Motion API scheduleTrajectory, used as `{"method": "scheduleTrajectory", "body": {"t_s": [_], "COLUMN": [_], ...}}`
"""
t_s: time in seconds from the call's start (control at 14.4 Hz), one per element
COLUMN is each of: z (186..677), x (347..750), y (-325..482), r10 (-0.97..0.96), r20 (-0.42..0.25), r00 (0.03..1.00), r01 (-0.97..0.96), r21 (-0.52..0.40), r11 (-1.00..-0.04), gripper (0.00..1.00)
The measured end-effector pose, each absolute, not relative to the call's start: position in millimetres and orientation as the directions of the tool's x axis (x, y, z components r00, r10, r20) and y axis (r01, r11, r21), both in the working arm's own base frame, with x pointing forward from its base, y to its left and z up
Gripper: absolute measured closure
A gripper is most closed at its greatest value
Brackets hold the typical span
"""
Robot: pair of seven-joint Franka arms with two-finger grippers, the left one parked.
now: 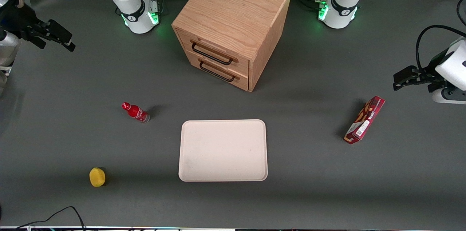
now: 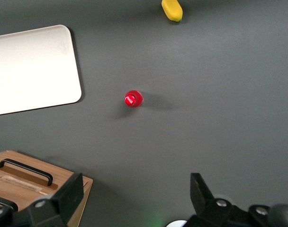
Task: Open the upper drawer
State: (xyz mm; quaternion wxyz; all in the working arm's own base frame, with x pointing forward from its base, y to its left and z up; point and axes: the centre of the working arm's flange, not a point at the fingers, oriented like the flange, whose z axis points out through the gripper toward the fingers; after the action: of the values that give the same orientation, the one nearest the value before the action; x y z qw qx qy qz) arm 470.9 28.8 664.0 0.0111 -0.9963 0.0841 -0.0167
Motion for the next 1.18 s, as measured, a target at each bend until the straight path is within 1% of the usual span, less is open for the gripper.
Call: {"method": "scheduleTrajectory", "body": {"t_s": [0.14, 0.21, 0.42, 0.63, 0.77, 0.9, 1.04, 1.18], "z": [663.2, 665.2, 677.2, 673.6, 666.1, 655.3, 636.1, 611.1], "x": [468.3, 467.1, 455.9, 432.5, 433.3, 448.9, 469.2, 488.5], "y": [25.9, 32.7, 102.3, 194.4, 228.5, 254.4, 271.1, 279.6], "r10": [-0.155, -0.136, -0.008, 0.145, 0.213, 0.344, 0.497, 0.609], "r20": [0.008, 0.007, 0.023, 0.002, -0.021, -0.024, -0.025, -0.016], "r00": [0.988, 0.991, 1.000, 0.989, 0.977, 0.939, 0.867, 0.793], "r01": [-0.155, -0.136, -0.007, 0.145, 0.208, 0.333, 0.477, 0.572], "r21": [-0.022, -0.023, -0.022, -0.089, -0.145, -0.187, -0.240, -0.327], "r11": [-0.988, -0.990, -1.000, -0.985, -0.967, -0.924, -0.845, -0.752], "gripper": [0.00, 0.00, 0.00, 0.00, 0.00, 0.00, 0.00, 0.00]}}
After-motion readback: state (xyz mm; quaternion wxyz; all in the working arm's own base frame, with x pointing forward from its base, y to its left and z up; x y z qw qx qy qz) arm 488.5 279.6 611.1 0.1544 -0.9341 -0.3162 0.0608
